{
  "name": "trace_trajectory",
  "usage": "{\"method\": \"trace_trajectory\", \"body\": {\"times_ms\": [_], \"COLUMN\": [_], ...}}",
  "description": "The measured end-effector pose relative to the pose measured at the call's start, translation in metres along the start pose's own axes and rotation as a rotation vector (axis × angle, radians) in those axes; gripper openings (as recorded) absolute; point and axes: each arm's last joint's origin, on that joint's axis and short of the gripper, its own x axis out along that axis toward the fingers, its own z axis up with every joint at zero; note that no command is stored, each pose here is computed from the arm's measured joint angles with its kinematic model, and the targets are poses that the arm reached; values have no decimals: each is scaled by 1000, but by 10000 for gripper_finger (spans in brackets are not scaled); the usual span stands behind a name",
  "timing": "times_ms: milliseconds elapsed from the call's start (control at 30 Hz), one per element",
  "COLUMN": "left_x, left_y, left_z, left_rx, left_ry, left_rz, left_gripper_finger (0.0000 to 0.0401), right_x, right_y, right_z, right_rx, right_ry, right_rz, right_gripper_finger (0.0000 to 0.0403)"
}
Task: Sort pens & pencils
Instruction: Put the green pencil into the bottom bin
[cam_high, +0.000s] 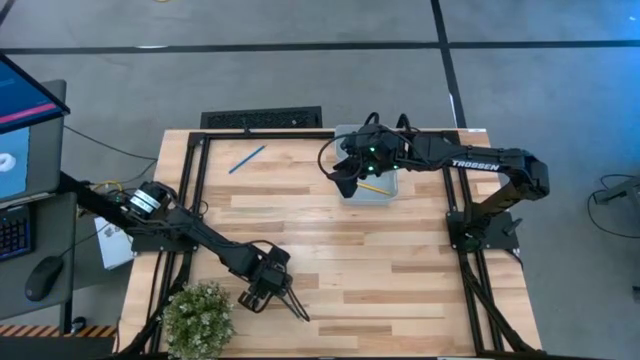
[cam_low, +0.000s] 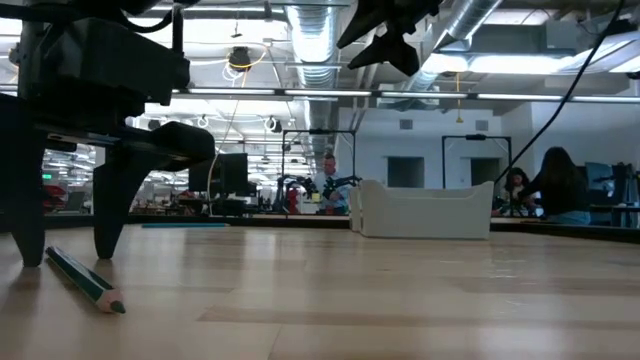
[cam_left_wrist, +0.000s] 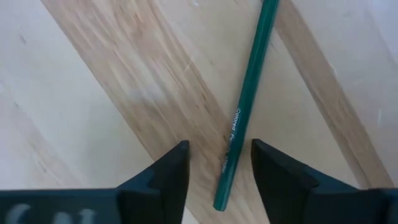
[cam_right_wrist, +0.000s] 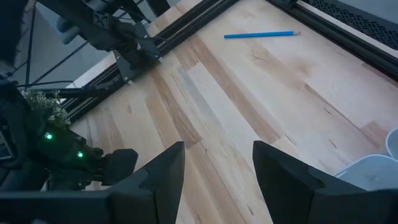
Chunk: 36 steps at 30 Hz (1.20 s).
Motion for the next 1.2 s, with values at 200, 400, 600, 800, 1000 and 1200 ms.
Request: {"method": "trace_trajectory", "body": {"times_ms": [200,400,600,800,1000,1200], "left_x": [2,2,3,3,3,3], "left_y": [-1,-1,-1,-1,-1,-1], "left_z": [1,1,1,1,1,1], "left_rx": [10,30,31,30,33,35], "left_ry": [-6,-4,0,-1,-2,-5], "left_rz": [9,13,14,3,1,0], "left_gripper_finger": [112,101,100,100,78,18], "right_x": [0,0,0,0,0,0], "right_y": [0,0,0,0,0,0], "right_z": [0,0,0,0,0,0], "right_rx": [0,-6,-7,-7,-7,-8], "right_ry": [0,0,0,0,0,0], "right_rz": [0,1,0,0,0,0], "right_gripper_finger": [210,210,210,210,210,210]}}
